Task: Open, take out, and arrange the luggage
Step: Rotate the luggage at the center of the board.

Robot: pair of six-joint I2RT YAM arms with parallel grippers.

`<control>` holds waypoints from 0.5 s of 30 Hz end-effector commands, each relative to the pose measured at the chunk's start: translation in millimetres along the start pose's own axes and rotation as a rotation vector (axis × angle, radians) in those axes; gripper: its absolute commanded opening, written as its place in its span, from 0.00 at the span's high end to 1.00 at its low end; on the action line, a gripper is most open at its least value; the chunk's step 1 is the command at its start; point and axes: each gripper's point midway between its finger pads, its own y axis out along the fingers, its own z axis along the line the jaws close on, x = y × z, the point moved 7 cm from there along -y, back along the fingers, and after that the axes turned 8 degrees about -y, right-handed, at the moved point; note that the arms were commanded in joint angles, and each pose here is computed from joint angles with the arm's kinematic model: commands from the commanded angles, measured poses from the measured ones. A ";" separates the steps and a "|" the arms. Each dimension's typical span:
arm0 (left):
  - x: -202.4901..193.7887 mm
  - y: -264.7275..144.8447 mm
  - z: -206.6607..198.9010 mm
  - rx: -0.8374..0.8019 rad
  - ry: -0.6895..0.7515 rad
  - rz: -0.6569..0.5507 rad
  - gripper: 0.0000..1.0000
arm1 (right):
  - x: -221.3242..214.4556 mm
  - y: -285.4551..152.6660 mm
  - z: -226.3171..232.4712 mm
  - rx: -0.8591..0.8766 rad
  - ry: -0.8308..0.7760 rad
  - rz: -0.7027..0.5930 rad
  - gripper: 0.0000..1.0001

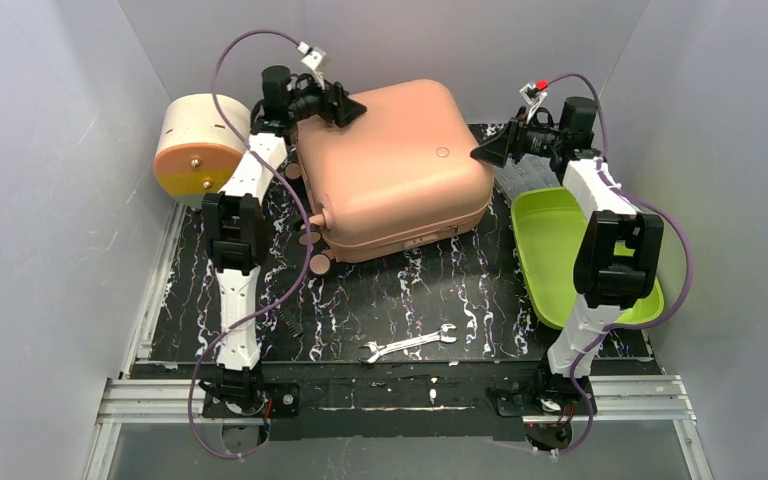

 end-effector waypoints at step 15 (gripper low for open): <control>-143.1 37.9 -120.0 -0.348 -0.434 0.507 0.26 | -109.9 -44.1 108.6 0.440 0.172 0.354 0.26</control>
